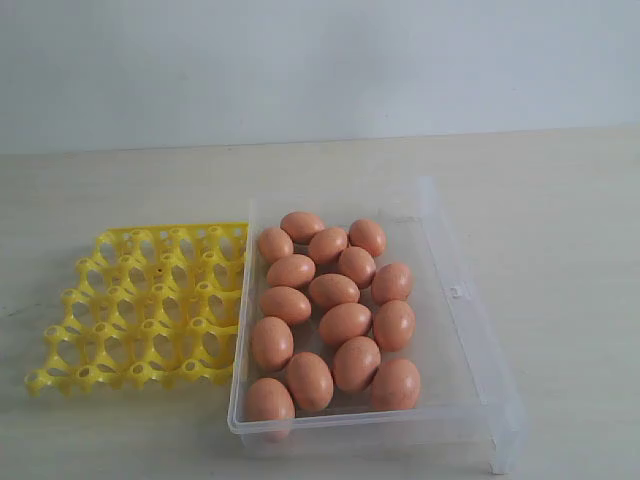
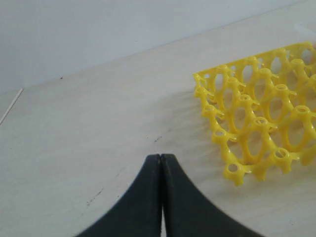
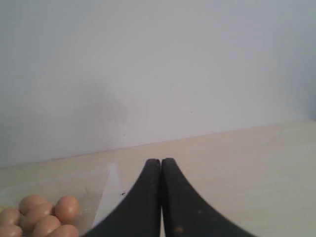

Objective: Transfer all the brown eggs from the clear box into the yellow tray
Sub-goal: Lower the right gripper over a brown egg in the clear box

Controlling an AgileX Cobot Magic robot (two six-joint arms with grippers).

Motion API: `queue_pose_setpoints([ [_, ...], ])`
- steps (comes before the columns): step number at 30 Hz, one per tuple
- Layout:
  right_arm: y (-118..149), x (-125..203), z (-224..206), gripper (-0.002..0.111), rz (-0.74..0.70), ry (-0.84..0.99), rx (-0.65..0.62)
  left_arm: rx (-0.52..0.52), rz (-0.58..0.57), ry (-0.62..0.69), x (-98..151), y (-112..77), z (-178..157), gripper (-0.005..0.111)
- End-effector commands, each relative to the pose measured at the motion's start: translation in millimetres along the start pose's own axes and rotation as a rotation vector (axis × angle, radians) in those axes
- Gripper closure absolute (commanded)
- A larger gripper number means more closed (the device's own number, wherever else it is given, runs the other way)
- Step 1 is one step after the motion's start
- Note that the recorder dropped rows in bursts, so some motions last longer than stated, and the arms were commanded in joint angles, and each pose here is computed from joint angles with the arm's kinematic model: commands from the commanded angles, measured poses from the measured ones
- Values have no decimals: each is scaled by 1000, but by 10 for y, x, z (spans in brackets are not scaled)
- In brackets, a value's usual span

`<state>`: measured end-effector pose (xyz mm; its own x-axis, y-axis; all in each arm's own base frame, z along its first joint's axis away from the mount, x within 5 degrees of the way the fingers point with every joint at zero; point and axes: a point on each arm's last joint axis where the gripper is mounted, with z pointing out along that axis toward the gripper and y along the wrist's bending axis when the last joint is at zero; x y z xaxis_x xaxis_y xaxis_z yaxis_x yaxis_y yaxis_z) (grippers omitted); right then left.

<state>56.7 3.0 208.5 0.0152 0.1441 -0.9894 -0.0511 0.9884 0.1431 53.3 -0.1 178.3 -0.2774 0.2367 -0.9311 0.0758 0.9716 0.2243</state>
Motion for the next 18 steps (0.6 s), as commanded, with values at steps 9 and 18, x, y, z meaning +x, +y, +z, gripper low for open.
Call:
queue_pose_setpoints([
  [9, 343, -925, 830, 108, -6, 440, -85, -2, -5, -16, -20, 4, -9, 107],
  [18, 1549, -644, 2139, 108, -591, 974, -463, -2, -5, -16, -20, 4, -9, 107],
])
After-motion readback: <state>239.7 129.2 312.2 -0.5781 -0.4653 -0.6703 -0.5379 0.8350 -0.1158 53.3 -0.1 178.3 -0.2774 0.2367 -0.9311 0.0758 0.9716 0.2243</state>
